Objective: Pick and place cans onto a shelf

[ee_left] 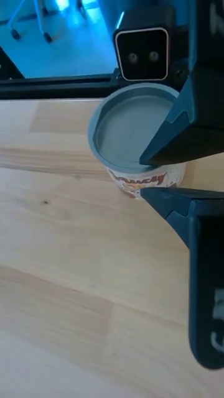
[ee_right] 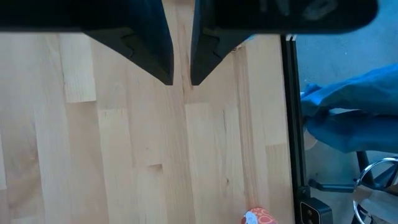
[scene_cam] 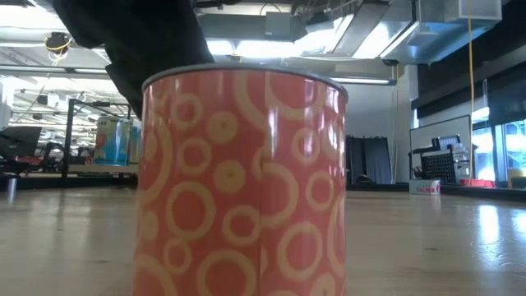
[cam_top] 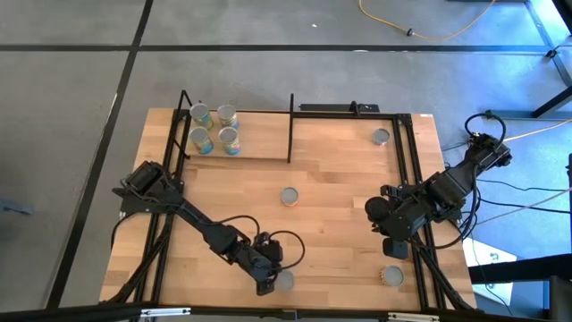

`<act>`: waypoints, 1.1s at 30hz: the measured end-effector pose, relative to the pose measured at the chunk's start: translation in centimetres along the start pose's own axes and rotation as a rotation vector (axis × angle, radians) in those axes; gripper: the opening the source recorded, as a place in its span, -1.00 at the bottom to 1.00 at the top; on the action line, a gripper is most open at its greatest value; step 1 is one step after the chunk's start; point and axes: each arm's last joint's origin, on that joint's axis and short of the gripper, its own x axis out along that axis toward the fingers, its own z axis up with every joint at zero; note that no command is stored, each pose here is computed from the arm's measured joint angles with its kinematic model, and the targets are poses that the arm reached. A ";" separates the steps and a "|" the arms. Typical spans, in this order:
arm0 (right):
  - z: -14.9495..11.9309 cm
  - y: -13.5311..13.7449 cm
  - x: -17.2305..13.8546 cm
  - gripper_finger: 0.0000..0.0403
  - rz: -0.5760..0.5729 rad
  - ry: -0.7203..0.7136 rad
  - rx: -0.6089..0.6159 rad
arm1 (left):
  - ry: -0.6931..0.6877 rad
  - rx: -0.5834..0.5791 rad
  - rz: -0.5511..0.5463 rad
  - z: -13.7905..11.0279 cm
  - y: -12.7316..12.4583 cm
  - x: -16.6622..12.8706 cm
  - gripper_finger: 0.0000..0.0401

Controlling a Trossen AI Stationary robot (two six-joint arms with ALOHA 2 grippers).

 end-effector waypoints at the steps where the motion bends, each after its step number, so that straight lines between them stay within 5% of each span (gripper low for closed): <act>1: 0.0 0.0 0.0 -0.72 0.000 0.000 0.000 | -0.001 -0.018 0.001 0.0 0.0 0.0 -0.70; 33: 0.0 0.0 0.0 -0.72 0.000 0.000 -0.002 | -0.001 -0.029 0.000 -0.4 0.2 1.1 -0.70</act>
